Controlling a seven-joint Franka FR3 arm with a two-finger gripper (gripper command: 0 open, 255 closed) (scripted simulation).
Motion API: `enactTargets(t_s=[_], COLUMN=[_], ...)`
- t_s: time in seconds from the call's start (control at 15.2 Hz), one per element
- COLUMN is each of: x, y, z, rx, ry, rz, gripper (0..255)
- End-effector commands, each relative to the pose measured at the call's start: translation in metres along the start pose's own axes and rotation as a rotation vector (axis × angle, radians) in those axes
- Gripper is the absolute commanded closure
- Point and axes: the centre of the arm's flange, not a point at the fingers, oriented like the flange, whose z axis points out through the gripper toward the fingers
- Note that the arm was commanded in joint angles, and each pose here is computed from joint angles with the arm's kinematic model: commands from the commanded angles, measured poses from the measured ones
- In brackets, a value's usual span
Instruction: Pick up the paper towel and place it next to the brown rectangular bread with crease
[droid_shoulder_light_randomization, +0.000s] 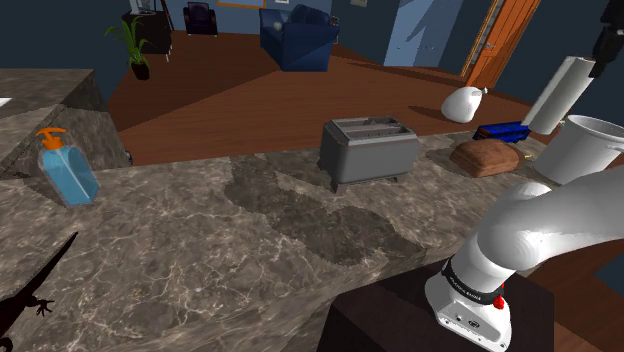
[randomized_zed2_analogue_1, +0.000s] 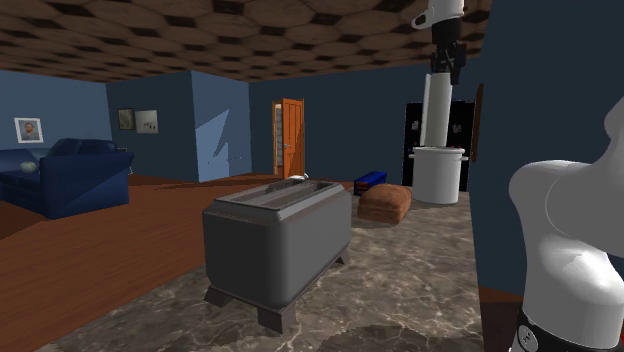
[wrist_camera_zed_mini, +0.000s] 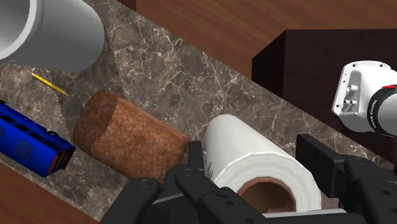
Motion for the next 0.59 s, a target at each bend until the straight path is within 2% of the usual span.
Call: enactTargets(t_s=[0.0, 0.53], x=[-0.020, -0.099], y=[0.017, 0.085], z=[0.005, 0.024], rx=[-0.001, -0.001], ry=[-0.001, -0.001], rz=[-0.001, -0.001], gripper=[255, 255])
